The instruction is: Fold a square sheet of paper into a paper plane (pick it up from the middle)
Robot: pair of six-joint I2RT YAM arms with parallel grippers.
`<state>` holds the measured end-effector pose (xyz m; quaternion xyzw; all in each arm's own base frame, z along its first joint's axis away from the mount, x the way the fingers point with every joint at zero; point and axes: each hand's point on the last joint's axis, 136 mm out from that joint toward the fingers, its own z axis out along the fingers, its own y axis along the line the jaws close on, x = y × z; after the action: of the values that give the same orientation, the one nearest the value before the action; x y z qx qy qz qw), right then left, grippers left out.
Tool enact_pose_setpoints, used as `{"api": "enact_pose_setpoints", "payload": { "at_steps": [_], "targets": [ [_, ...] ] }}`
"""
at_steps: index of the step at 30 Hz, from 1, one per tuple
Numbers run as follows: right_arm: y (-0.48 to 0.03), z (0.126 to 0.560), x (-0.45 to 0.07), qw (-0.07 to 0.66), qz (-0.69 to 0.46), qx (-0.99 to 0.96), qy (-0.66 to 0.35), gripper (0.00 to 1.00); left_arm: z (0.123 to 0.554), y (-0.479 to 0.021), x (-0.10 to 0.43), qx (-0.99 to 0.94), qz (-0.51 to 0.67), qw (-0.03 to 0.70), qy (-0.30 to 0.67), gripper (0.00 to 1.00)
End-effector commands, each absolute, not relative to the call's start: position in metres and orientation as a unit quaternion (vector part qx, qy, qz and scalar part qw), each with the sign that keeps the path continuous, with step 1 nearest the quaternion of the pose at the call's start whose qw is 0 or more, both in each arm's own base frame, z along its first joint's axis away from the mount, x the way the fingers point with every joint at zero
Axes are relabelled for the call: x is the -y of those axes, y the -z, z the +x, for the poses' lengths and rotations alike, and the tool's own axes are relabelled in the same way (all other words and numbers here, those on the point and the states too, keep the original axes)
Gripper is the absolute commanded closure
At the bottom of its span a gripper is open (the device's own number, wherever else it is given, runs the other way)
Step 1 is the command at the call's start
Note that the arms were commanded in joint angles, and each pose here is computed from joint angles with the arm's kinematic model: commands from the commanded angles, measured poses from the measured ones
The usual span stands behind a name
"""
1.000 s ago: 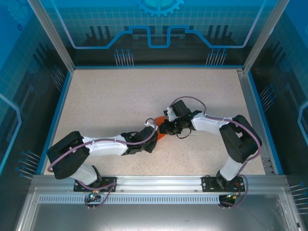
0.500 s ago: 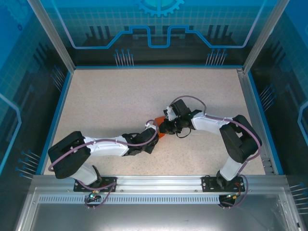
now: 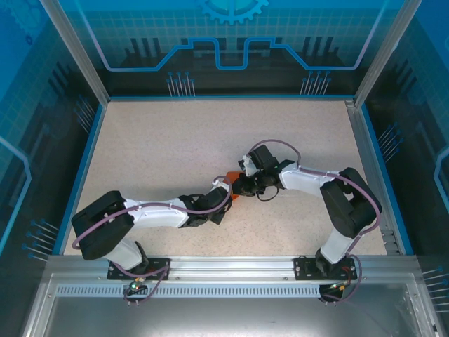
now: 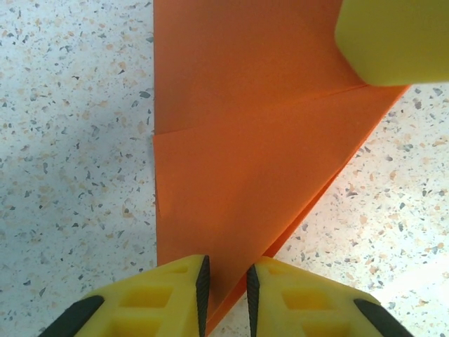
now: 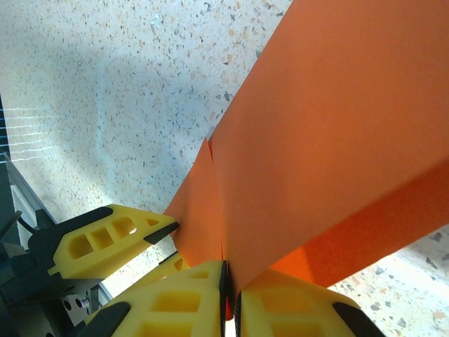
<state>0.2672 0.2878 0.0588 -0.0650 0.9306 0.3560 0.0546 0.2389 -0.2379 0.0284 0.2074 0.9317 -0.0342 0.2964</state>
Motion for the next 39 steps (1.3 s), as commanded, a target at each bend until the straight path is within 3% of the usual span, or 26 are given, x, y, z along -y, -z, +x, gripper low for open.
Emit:
{"api": "enact_pose_setpoints", "payload": {
  "at_steps": [1, 7, 16, 21, 28, 39],
  "targets": [
    [-0.064, 0.266, -0.294, 0.048, -0.077, -0.929, -0.36, 0.87, 0.242, -0.032, 0.238, -0.928, 0.217, 0.301, 0.017, 0.78],
    [-0.062, 0.266, -0.294, 0.046, -0.079, -0.929, -0.358, 0.87, 0.242, -0.034, 0.242, -0.928, 0.216, 0.302, 0.027, 0.82],
    [-0.061, 0.26, -0.291, 0.041, -0.085, -0.931, -0.352, 0.87, 0.224, -0.047, 0.263, -0.927, 0.237, 0.272, 0.105, 0.77],
    [-0.051, 0.245, -0.283, 0.027, -0.089, -0.934, -0.345, 0.88, 0.21, -0.049, 0.271, -0.928, 0.235, 0.248, 0.149, 0.66],
    [-0.063, 0.238, -0.276, 0.042, -0.093, -0.933, -0.346, 0.88, 0.216, -0.067, 0.251, -0.922, 0.211, 0.297, 0.134, 0.48],
    [-0.06, 0.244, -0.284, 0.039, -0.085, -0.93, -0.355, 0.85, 0.228, -0.057, 0.253, -0.923, 0.213, 0.304, 0.103, 0.47]
  ]
}}
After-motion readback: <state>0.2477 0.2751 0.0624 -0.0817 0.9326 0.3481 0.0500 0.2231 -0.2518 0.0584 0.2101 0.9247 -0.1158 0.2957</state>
